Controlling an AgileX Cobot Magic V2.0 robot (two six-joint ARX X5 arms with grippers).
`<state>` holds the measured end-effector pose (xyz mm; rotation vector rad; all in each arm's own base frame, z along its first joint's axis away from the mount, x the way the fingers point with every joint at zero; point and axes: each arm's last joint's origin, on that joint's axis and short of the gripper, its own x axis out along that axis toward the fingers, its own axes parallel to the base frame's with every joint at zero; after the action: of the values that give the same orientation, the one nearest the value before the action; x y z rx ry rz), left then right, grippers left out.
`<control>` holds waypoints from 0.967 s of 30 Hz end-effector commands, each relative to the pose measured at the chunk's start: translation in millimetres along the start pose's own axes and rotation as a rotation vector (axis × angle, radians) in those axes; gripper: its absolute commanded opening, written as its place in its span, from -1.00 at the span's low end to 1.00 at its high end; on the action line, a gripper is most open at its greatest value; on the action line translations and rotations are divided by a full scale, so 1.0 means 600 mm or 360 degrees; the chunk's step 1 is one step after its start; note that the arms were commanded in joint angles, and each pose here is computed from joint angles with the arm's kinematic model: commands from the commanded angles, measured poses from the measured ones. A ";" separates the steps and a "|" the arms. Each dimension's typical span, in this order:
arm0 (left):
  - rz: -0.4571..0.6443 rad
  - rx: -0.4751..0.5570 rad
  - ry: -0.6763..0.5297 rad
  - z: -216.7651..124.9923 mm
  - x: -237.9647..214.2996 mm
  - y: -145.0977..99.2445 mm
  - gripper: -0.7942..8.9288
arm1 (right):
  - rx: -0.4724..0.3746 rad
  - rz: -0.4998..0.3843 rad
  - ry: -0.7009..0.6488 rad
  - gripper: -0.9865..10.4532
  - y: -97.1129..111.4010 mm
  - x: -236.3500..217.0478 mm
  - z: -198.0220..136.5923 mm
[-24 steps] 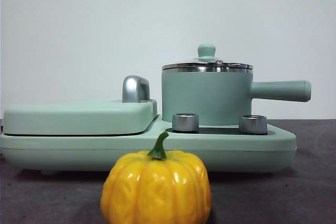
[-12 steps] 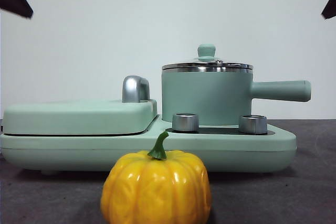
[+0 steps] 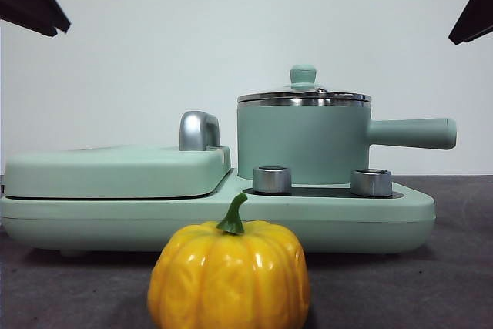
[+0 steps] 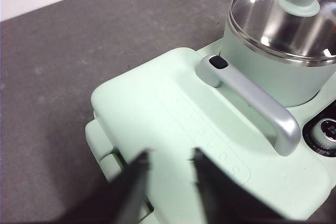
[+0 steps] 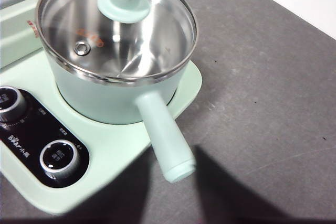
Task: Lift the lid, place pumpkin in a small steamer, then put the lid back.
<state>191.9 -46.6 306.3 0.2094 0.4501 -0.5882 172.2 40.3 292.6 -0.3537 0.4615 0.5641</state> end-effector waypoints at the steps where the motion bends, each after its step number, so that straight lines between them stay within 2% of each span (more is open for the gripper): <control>1: 0.0001 0.0050 -0.0059 0.013 -0.001 0.001 -0.27 | -0.0029 -0.0005 -0.0027 -0.35 -0.002 -0.002 0.009; 7: 0.0001 0.0108 -0.0183 0.027 0.005 0.000 -0.26 | 0.0001 -0.0004 -0.0028 -0.35 -0.002 -0.002 0.010; 17: -0.0251 0.0263 -0.0368 0.056 0.070 -0.048 -0.26 | -0.0006 -0.0011 -0.0049 -0.35 -0.003 -0.002 0.012; 23: -0.0393 0.0161 -0.0446 0.065 0.128 -0.078 -0.26 | 0.0051 -0.0012 -0.0054 -0.35 -0.003 -0.002 0.012; 29: -0.0479 0.0193 -0.0432 0.072 0.182 -0.108 -0.26 | 0.0074 -0.0014 -0.0058 -0.35 -0.003 -0.002 0.013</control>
<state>247.2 -160.9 283.1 0.1849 0.2085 -0.9239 173.1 40.4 294.0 -0.3149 0.4549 0.5507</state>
